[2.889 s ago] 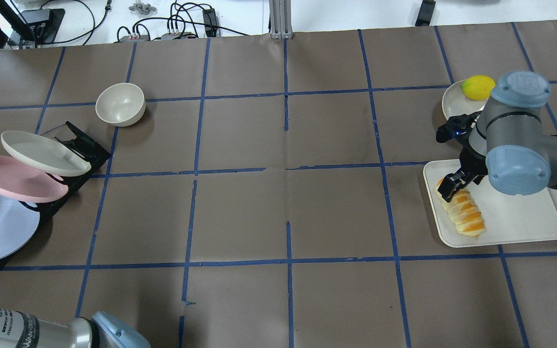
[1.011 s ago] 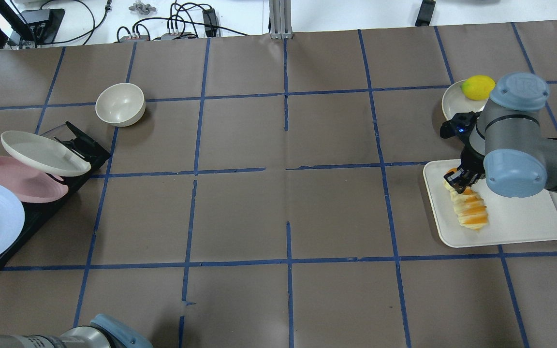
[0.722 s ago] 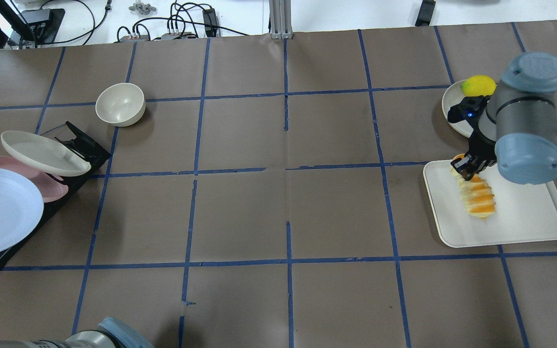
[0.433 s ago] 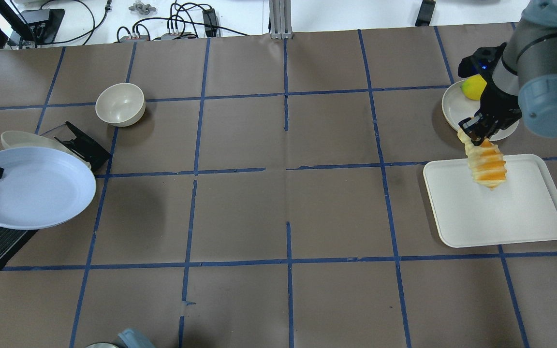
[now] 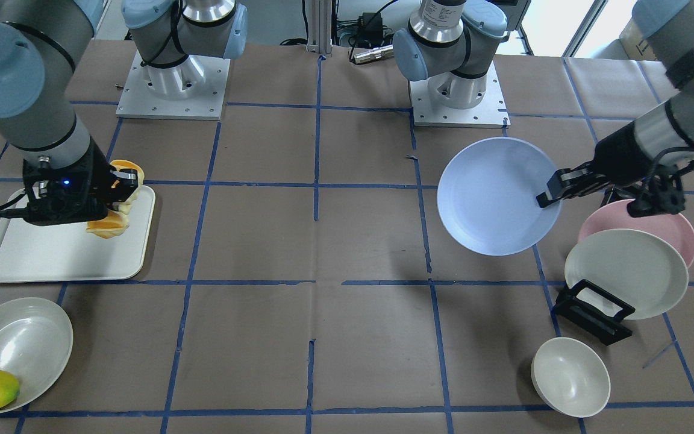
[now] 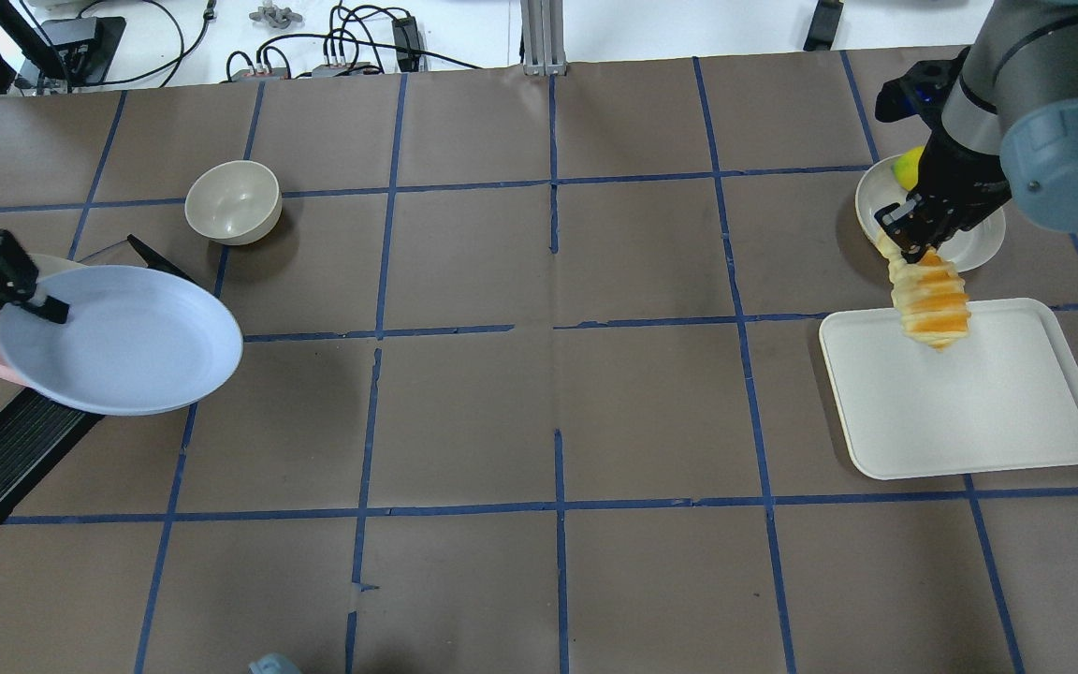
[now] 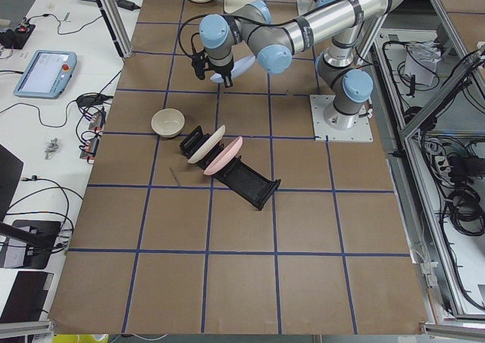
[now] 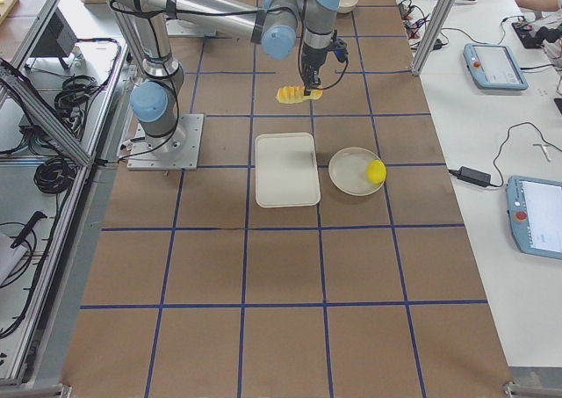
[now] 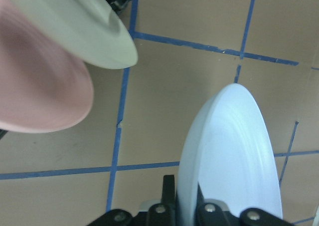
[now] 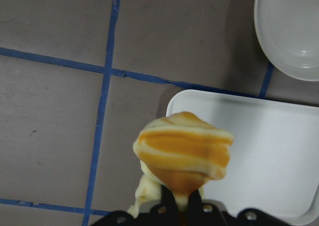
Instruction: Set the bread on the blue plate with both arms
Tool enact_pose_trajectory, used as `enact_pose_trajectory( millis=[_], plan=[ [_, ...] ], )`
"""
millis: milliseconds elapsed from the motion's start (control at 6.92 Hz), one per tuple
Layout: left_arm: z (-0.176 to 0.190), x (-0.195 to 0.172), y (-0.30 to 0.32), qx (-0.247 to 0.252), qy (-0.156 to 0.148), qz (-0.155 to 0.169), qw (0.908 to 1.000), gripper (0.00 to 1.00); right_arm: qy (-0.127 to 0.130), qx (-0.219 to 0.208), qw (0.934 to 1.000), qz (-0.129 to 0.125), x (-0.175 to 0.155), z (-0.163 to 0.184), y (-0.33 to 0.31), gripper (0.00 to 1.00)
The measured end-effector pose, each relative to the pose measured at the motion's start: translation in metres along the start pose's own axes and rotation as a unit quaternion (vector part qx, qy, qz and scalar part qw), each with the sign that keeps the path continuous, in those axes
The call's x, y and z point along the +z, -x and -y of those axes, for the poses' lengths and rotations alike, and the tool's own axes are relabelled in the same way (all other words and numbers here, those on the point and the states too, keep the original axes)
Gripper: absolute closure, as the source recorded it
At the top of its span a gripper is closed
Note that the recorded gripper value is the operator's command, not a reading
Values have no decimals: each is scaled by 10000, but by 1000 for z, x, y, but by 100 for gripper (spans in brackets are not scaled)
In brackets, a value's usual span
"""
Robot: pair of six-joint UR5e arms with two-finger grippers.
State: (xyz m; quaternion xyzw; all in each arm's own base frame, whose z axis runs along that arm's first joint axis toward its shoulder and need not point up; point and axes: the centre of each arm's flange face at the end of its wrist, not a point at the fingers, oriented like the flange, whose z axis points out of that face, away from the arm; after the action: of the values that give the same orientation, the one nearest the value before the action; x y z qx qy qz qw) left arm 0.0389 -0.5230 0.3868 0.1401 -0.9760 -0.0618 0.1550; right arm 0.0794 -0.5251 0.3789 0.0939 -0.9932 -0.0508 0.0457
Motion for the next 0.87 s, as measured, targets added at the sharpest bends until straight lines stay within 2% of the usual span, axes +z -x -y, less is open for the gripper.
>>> enact_pose_trajectory(
  millis=[144, 433, 578, 722, 867],
  plan=[
    [0, 26, -42, -219, -128, 13, 9997, 100, 40, 113, 9999, 27, -1, -1, 24, 92],
    [-1, 87, -109, -663, -475, -190, 9965, 100, -33, 241, 9997, 10, -8, -2, 67, 91],
    [-11, 107, -135, -864, -528, -244, 9946, 100, -107, 225, 9997, 2, -12, -2, 93, 91],
    [-26, 120, -157, -964, -485, -342, 9936, 100, -146, 124, 9998, 109, -11, -3, 116, 91],
    [-44, 130, -174, -932, -347, -550, 9935, 99, -174, 60, 9993, 319, -3, 2, 133, 91]
  ],
)
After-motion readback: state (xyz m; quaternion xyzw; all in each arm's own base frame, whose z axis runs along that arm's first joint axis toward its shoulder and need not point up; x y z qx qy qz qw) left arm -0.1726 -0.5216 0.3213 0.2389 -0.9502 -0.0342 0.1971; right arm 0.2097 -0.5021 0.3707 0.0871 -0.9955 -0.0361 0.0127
